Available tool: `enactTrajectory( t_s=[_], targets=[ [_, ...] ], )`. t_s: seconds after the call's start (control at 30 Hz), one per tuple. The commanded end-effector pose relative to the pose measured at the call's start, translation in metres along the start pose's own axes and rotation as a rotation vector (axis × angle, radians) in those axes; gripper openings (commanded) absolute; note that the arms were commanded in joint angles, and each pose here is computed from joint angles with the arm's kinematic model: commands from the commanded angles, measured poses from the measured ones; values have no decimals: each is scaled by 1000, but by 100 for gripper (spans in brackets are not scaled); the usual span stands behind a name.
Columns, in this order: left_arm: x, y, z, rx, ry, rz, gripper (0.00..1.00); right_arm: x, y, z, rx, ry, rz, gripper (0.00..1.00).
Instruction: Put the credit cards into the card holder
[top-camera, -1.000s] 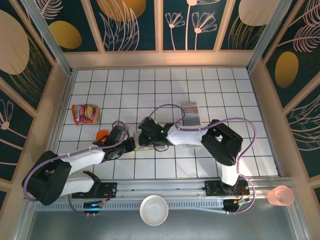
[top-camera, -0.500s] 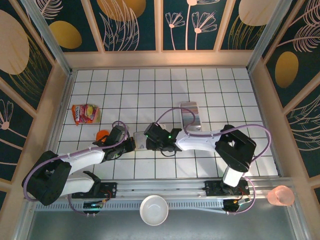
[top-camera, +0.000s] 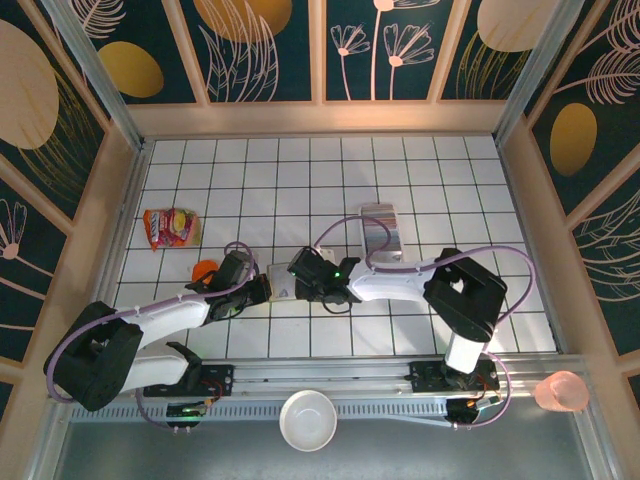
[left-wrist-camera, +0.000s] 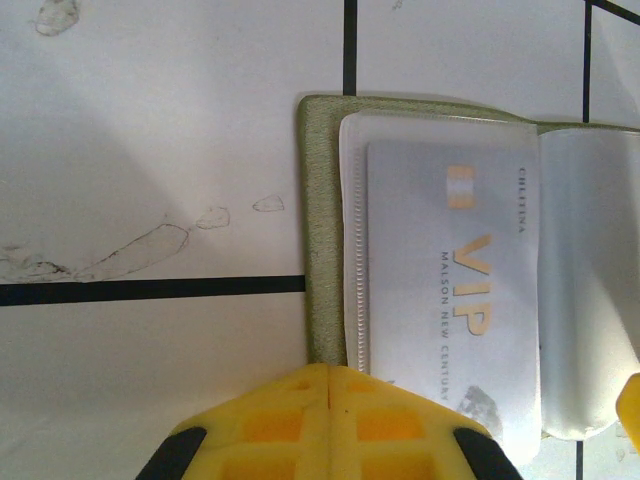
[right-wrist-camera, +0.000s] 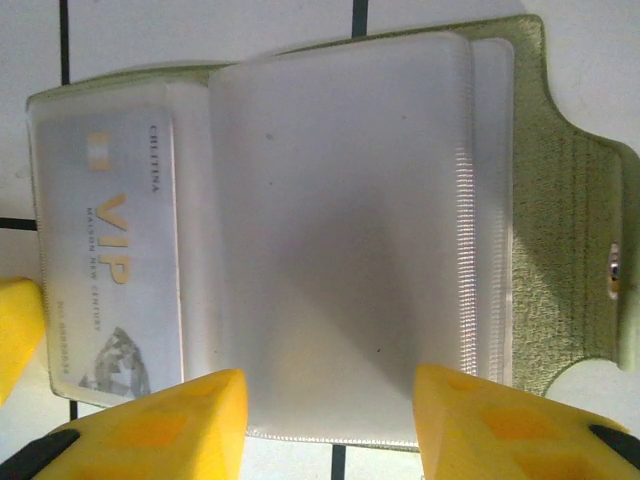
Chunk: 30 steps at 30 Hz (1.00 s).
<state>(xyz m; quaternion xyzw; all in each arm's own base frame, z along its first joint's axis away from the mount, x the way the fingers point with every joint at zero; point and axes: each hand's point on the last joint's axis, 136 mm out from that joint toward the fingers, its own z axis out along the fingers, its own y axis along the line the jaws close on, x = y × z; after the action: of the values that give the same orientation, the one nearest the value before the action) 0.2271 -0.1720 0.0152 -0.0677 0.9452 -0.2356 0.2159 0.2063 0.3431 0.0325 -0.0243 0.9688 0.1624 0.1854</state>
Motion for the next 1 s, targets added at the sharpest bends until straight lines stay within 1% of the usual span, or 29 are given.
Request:
enactTrajectory(
  t_s=[0.0,0.2,0.4,0.63,0.73,0.97],
  targets=[
    [5,1,1,1,19,-2,0,0,-6,8,34,-2,2,48],
    [6,2,1,0,22,-3,0,1,9,15,-23,13,8,48],
    [7,3,1,-5,21,-5,0,-6,30,16,-113,1,22,49],
    [6,4,0,-7,14,-5,0,-14,46,14,-181,-20,41,48],
    [6,6,-2,-8,3,-12,0,-19,54,9,-224,-35,50,49],
    [5,4,-5,20,-24,-44,0,-16,67,11,-299,-18,71,48]
  ],
)
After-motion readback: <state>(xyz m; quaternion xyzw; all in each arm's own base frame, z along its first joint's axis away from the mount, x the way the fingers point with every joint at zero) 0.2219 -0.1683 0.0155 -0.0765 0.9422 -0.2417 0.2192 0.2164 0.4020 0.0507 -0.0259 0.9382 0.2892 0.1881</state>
